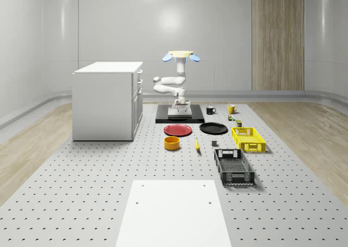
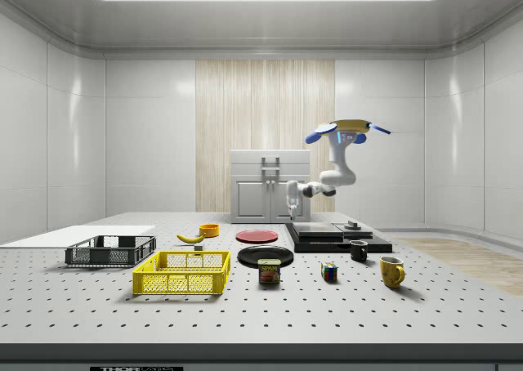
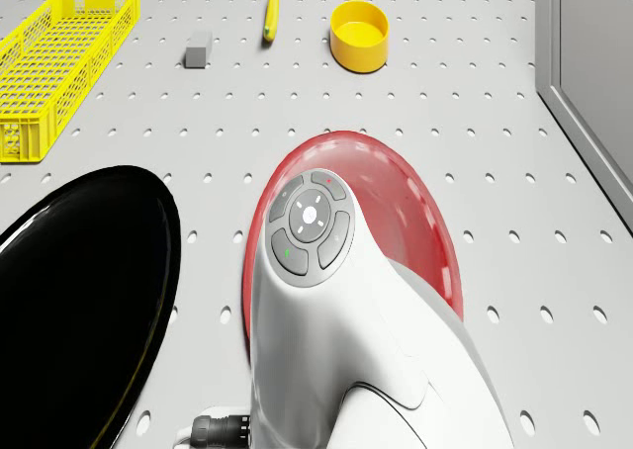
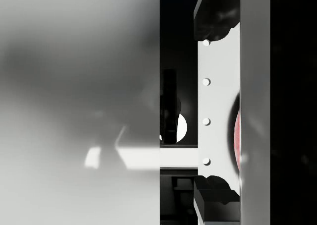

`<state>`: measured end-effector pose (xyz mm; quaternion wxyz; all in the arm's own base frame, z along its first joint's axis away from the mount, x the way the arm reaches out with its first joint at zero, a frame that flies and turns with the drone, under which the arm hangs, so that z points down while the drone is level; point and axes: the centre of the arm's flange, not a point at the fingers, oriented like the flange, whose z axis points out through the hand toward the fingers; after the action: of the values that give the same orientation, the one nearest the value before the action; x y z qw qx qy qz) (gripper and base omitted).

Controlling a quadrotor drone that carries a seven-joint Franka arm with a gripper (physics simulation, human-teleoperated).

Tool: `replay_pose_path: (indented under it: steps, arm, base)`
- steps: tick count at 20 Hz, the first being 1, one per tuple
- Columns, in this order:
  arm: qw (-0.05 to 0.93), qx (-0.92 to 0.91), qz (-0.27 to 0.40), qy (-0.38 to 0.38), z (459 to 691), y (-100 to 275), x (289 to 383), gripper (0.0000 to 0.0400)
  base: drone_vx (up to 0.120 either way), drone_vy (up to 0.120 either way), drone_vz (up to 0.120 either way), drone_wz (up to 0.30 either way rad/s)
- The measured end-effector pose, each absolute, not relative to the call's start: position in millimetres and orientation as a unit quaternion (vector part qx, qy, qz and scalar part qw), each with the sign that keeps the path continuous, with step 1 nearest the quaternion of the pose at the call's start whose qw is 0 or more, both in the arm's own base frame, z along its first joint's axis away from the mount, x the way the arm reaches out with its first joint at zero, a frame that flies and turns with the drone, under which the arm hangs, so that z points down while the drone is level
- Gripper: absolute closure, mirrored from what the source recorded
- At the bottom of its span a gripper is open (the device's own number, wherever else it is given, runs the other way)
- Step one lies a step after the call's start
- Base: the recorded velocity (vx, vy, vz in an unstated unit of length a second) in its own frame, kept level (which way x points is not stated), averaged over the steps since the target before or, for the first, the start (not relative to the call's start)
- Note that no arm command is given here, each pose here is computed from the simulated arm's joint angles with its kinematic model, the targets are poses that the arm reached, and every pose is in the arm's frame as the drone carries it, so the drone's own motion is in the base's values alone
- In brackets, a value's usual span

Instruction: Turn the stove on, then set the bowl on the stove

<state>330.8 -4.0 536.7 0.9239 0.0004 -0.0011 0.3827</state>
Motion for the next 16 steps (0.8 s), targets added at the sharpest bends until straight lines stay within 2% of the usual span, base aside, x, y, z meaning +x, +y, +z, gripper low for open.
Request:
replay_pose_path:
  steps: [16]
  arm:
    - [0.924,0.0,0.383,-0.001,536.7,-4.0,330.8,0.0]
  base:
    - [0.12,0.0,0.0,0.0]
